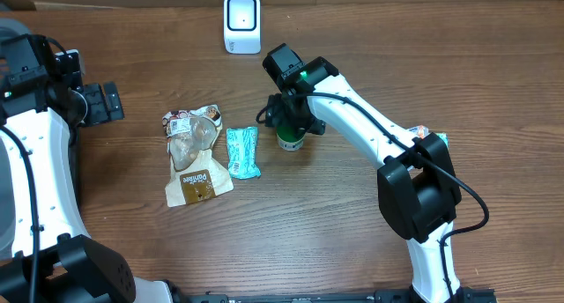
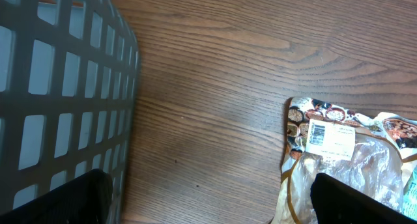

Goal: Scan the item barcode

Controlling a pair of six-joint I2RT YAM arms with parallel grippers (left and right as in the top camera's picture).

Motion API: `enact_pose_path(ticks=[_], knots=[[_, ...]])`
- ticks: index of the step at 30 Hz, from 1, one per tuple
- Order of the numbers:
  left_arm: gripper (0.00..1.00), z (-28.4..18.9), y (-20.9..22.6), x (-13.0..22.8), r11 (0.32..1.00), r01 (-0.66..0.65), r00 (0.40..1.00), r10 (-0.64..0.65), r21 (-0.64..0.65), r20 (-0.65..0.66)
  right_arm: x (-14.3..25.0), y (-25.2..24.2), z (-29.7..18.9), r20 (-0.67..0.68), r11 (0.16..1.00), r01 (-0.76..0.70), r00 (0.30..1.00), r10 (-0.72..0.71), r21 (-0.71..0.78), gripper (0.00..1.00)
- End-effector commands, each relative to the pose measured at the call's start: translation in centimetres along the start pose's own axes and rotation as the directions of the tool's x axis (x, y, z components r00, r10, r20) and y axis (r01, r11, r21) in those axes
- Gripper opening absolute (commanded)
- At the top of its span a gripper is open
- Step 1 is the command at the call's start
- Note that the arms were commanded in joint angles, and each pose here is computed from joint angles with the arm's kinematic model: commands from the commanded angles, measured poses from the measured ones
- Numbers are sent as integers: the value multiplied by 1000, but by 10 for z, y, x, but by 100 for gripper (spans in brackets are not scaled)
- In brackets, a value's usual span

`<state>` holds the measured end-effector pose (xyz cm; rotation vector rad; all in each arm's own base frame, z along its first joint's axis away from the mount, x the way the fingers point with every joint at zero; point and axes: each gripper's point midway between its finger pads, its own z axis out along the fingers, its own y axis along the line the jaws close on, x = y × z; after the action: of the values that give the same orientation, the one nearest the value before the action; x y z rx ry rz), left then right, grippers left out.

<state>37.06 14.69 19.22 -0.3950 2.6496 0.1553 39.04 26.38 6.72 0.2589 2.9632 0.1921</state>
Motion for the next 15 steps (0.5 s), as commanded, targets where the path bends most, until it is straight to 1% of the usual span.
enact_pose_path(ticks=[1, 2, 4, 5, 8, 10, 11, 13, 14, 15], knots=[[99, -1, 5, 0, 1000, 23, 1000, -23, -11, 5, -15, -4, -3, 73, 999, -38, 997, 36, 27, 89], [99, -1, 5, 0, 1000, 23, 1000, -23, -11, 5, -20, -3, -5, 89, 998, 56, 994, -59, 32, 91], [100, -1, 5, 0, 1000, 23, 1000, -23, -11, 5, -26, 2, -13, 102, 963, 267, 957, -270, 40, 96], [100, -1, 6, 0, 1000, 23, 1000, -23, -12, 5, -28, 3, -19, 98, 911, 409, 906, -412, 54, 99], [99, -1, 5, 0, 1000, 23, 1000, -23, -11, 5, -30, 5, -31, 77, 757, 649, 753, -654, 79, 100], [100, -1, 5, 0, 1000, 23, 1000, -23, -11, 5, -25, 4, -35, 44, 616, 784, 615, -788, 81, 100], [100, -1, 6, 0, 1000, 23, 1000, -23, -12, 5, -20, 4, -34, 30, 563, 824, 562, -826, 59, 100], [100, -1, 6, 0, 1000, 23, 1000, -23, -12, 5, -2, 7, -32, 9, 439, 898, 439, -898, -32, 100], [100, -1, 6, 0, 1000, 23, 1000, -23, -12, 5, 6, 8, -29, 7, 394, 916, 396, -918, -75, 100], [100, -1, 5, 0, 1000, 23, 1000, -23, -11, 5, 12, 8, -28, 5, 369, 924, 372, -928, -102, 100]])
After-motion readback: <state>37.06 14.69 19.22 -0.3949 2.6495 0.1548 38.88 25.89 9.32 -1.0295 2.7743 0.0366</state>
